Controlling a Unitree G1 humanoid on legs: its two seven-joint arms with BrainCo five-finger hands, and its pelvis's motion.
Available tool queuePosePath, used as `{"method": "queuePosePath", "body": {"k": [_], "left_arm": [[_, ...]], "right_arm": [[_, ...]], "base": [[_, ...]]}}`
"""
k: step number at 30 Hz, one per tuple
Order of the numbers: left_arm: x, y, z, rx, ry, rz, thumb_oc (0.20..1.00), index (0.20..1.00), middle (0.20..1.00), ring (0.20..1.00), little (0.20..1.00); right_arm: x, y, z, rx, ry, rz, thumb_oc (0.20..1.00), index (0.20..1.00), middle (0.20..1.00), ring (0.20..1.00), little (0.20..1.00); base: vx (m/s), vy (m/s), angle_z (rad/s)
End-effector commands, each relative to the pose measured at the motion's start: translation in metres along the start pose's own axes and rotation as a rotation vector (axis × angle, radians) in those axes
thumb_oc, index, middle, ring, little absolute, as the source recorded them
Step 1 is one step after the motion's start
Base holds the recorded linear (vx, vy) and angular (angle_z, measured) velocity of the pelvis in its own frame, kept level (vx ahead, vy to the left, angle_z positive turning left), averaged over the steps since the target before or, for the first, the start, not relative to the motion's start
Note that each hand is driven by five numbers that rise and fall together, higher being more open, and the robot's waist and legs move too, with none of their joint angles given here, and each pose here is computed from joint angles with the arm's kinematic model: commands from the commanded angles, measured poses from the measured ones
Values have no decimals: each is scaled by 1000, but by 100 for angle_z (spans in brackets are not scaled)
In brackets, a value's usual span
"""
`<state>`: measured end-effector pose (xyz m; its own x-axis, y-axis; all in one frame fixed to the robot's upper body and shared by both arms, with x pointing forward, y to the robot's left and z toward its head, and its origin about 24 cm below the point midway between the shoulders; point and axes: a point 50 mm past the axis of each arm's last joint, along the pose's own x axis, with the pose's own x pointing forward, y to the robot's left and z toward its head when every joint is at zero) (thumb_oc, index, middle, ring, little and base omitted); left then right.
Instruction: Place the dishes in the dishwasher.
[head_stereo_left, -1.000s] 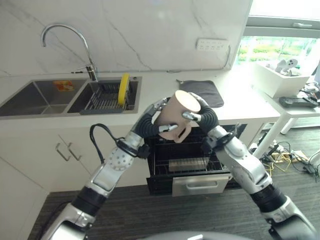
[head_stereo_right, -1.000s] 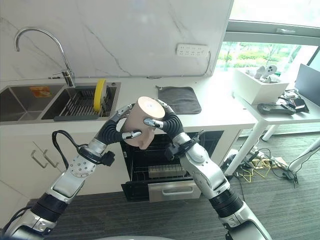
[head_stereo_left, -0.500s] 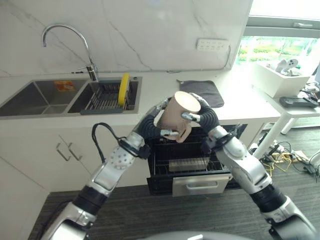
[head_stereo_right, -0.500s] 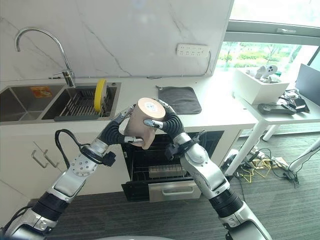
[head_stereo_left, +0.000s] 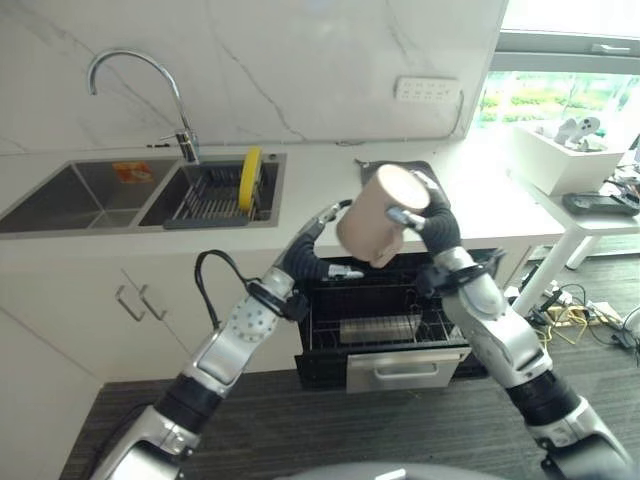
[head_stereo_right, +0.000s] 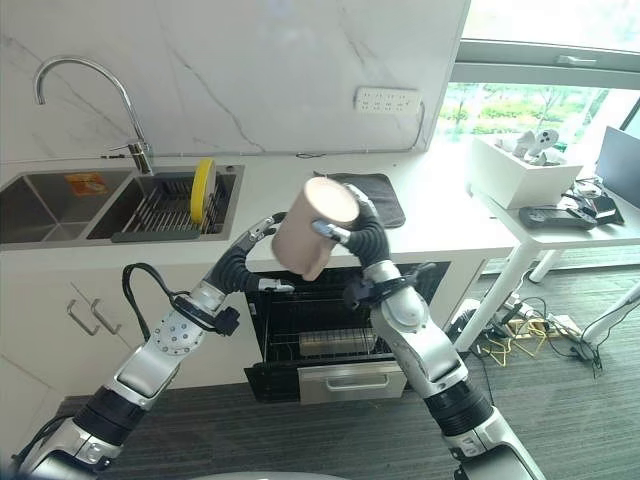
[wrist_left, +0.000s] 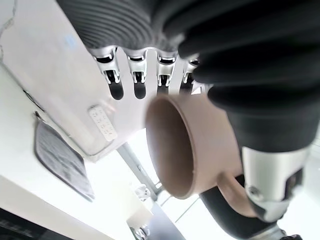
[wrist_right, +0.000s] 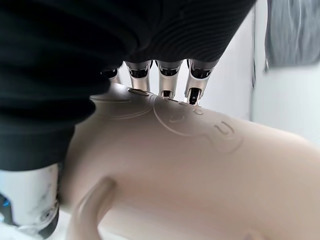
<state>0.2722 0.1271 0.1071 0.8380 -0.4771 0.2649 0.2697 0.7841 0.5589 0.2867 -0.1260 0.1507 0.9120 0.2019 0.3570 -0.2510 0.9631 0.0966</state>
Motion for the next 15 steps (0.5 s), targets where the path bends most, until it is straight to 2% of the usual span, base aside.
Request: {"method": "queuePosePath", "body": {"k": [1, 7, 15], "left_arm": [[11, 20, 13, 70, -76, 65, 1000, 1000, 1000, 1000, 1000], [-1, 32, 8, 78, -51, 121, 1000, 1000, 1000, 1000, 1000], [-21, 45, 5, 64, -51, 181, 1000, 1000, 1000, 1000, 1000]], "right_arm": [[11, -16, 42, 18, -241, -98, 200, 200, 200, 200, 200], [-3, -47, 39, 11, -236, -238, 200, 200, 200, 200, 200], [-23, -68, 17, -80, -118, -275, 200, 200, 200, 200, 200]], "base": [[0, 0, 0], [0, 0, 0], [46, 9, 8]]}}
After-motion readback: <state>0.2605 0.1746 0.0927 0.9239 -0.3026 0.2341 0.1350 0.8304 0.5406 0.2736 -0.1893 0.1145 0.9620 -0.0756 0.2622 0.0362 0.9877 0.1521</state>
